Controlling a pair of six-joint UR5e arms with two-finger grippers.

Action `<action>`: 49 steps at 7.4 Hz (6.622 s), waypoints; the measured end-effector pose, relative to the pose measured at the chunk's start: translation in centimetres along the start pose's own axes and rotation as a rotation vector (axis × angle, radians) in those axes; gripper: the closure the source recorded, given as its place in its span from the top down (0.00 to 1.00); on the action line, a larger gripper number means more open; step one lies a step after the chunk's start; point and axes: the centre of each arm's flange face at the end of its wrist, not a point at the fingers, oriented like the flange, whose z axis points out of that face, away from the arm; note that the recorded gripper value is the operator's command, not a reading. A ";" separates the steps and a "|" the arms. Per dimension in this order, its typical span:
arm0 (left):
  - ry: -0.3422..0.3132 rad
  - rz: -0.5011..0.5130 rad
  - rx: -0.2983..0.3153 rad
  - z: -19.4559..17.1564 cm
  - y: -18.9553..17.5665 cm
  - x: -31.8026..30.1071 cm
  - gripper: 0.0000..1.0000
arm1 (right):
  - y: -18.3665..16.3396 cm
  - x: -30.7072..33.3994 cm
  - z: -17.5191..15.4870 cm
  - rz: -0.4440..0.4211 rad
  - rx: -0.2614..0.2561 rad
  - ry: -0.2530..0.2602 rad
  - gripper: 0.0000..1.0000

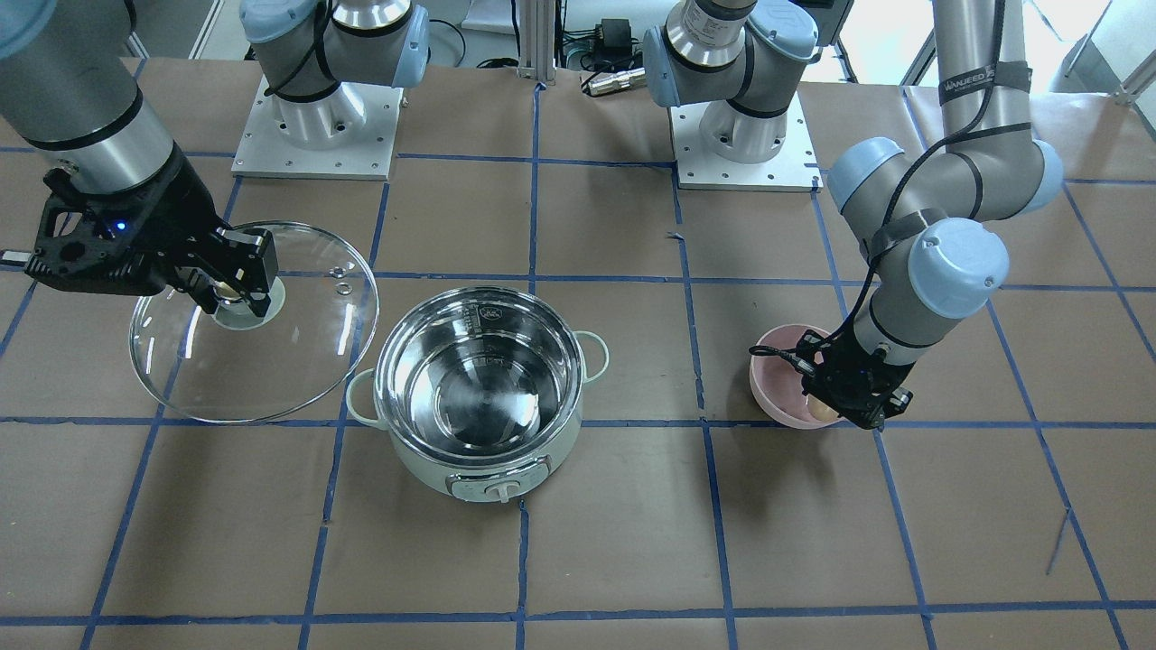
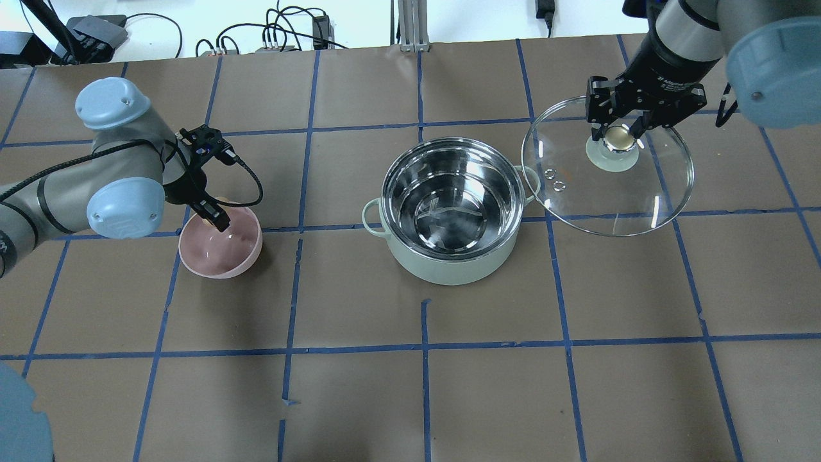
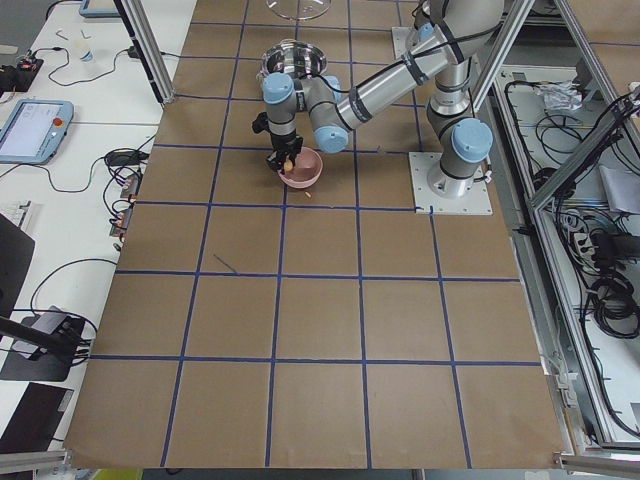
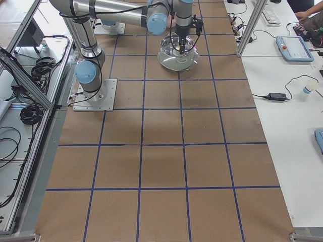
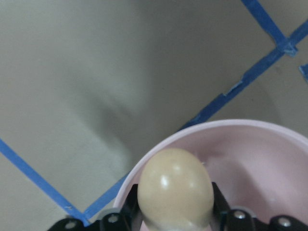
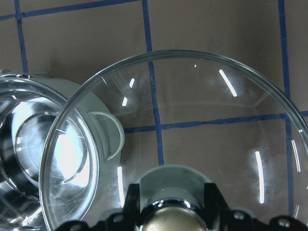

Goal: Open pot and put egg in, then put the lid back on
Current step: 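Lift the egg with the left gripper and carry it over the pot, then open the left gripper to drop the egg into the pot and withdraw, then lower the glass lid back onto the pot with the right gripper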

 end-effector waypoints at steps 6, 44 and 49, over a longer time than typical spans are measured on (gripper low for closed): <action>-0.020 -0.176 0.091 -13.5 -12.3 14.7 0.07 | -0.1 0.3 0.0 0.003 0.003 0.003 0.32; -0.021 -0.520 0.079 -27.3 -2.8 16.1 1.00 | 2.6 -19.3 9.7 0.094 0.002 -0.078 0.38; -0.001 -0.510 0.092 -27.3 -3.0 16.2 1.00 | 2.4 -19.4 10.0 0.091 0.000 -0.078 0.48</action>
